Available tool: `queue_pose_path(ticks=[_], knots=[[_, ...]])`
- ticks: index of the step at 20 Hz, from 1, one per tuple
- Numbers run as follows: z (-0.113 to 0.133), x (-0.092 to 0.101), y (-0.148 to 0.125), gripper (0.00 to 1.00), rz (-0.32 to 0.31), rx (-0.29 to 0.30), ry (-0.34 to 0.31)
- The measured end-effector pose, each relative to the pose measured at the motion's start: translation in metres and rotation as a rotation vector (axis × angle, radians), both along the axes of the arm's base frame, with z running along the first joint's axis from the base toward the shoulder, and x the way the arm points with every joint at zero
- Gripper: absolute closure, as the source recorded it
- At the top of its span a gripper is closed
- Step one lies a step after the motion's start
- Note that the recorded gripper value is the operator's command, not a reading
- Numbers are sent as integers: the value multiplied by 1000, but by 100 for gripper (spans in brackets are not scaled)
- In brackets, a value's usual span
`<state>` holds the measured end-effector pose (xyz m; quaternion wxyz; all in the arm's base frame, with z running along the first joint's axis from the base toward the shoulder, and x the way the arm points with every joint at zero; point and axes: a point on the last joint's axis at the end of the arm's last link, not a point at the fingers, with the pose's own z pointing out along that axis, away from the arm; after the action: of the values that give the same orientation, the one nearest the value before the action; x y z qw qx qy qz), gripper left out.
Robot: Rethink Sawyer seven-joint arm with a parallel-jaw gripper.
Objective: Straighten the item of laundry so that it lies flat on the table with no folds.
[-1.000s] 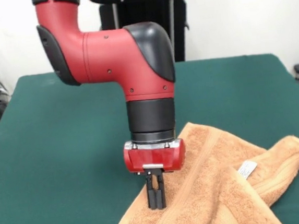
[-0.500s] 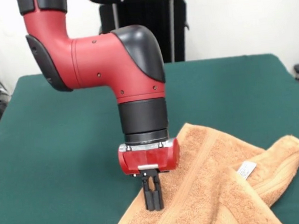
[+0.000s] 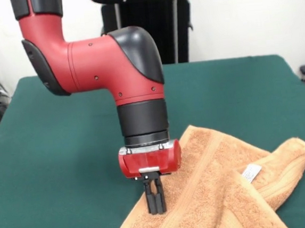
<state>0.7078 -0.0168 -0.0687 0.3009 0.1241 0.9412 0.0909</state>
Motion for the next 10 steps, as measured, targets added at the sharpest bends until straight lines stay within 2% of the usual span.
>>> queue_pose_path(ticks=[10], knots=[[-1, -4, -12, 100, -4, 45, -14]])
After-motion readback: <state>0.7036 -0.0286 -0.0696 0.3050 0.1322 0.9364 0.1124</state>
